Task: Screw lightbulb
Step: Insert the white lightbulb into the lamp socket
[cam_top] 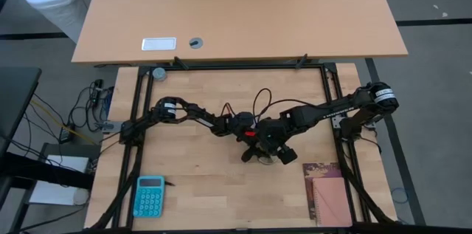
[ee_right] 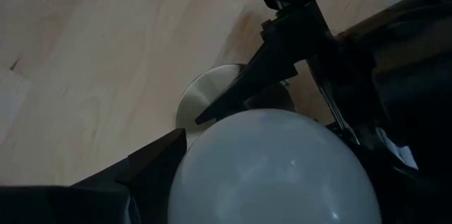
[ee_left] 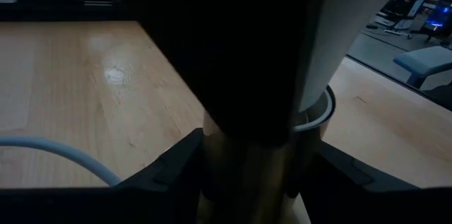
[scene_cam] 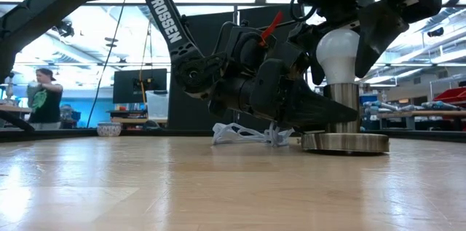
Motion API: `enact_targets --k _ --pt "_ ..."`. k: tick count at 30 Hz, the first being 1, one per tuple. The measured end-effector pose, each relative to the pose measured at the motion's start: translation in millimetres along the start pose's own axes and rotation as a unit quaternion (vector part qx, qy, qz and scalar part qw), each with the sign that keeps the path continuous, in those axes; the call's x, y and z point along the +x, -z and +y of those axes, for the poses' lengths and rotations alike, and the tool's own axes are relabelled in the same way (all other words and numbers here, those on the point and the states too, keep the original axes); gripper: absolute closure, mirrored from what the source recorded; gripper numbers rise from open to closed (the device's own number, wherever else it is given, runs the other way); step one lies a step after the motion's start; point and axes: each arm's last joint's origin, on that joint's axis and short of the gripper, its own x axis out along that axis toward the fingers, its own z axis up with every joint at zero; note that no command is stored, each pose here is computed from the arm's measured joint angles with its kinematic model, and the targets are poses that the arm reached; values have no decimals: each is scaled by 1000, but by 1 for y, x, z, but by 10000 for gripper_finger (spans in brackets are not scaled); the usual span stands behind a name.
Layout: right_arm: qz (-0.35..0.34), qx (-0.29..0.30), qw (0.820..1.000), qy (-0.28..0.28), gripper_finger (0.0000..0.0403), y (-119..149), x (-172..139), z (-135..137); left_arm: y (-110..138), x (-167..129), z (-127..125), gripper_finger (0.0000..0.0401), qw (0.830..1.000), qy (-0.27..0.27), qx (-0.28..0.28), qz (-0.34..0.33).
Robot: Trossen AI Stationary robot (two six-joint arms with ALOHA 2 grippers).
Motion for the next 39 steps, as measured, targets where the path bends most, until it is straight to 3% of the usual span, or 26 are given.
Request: enact_targets --k 11,20,28,39 --pt "2 1 1000 5 99 0 0 0 0 0 0 203 1000 0 0 0" --pt "1 1 1000 9 158 0 0 -1 0 0 0 203 1000 -1 -2 0" --pt "2 4 1000 8 132 0 0 -1 0 0 0 203 1000 -1 -2 0" --pt "15 53 998 7 152 3 -1 0 0 1 2 203 999 -48 -6 0"
